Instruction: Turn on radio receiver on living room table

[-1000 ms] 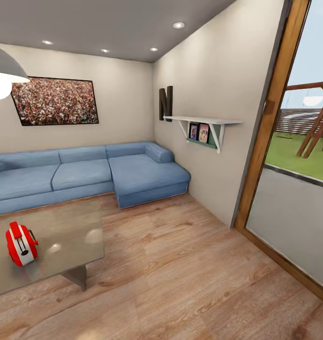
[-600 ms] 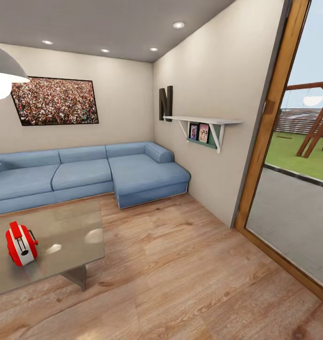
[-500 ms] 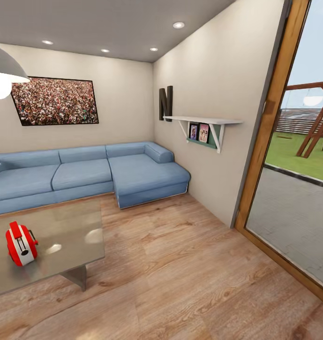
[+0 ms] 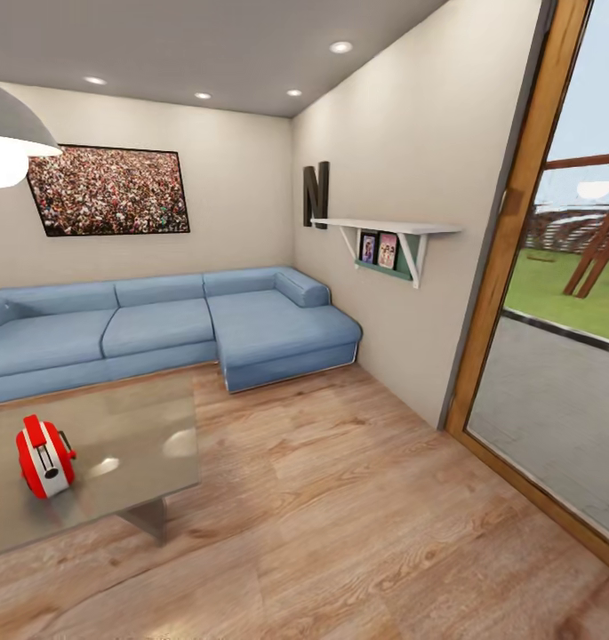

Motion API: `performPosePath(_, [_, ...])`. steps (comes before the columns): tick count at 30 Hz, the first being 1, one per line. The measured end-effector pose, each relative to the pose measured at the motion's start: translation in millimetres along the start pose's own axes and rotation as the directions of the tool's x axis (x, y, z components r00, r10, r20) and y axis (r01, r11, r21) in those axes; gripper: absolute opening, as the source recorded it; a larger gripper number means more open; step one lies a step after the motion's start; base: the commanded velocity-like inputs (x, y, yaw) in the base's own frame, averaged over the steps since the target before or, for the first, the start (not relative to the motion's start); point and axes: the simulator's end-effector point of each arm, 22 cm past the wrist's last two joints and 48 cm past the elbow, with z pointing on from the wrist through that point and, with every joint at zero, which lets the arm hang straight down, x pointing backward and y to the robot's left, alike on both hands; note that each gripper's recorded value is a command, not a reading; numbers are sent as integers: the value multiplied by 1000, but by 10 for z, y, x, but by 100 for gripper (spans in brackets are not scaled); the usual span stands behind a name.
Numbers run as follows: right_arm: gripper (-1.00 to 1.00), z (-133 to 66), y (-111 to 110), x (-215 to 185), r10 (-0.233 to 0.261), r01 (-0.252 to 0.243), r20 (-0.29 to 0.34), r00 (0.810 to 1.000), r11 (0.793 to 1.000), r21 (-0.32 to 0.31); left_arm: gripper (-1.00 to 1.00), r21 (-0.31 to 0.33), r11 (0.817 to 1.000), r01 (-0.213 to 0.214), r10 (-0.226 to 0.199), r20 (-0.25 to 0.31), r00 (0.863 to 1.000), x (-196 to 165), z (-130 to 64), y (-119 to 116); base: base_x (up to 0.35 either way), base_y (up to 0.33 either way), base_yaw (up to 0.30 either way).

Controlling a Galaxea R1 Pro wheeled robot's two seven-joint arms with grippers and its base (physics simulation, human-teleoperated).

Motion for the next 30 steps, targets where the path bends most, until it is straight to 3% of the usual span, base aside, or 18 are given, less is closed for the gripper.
performPosePath(30, [100, 0, -11, -30, -2, 2, 13, 1000, 1000, 1, 100, 0, 1000, 3, -3, 0, 1000, -2, 0, 0, 0, 0, 267])
